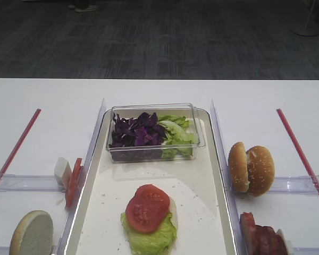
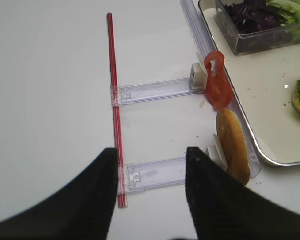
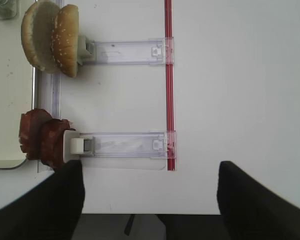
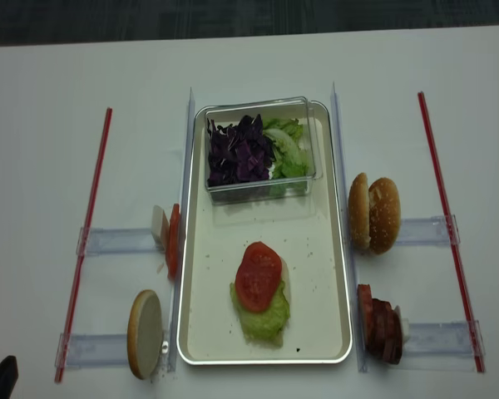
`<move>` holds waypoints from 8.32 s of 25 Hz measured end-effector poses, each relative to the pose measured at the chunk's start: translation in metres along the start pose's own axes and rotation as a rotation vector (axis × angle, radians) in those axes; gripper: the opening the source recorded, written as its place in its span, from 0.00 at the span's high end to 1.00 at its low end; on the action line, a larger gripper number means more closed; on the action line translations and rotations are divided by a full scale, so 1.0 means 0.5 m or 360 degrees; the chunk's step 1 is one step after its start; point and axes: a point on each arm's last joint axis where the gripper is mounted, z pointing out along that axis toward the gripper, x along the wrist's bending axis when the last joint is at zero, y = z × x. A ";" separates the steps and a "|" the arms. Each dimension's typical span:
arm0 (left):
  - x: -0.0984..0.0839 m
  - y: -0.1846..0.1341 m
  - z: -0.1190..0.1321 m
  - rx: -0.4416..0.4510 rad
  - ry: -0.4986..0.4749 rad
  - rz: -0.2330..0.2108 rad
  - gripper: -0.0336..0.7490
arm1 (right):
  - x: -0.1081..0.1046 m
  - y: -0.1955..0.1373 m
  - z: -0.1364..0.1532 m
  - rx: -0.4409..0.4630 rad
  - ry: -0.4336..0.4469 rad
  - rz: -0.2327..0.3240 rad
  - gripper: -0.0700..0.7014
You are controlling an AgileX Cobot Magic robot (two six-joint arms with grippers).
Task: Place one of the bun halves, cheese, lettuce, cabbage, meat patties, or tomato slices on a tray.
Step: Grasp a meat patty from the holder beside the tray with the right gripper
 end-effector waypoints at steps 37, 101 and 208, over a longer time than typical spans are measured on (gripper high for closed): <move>0.000 0.000 0.000 0.0000 0.0000 0.0000 0.58 | -0.019 0.154 0.193 0.0670 0.0020 0.0020 0.17; 0.000 0.000 0.000 0.0000 0.0000 0.0000 0.58 | 0.283 0.058 0.263 0.0958 0.0181 -0.0185 0.19; 0.000 0.000 0.000 0.0000 0.0000 0.0000 0.58 | 0.290 0.042 0.404 0.1083 -0.0108 -0.0205 0.72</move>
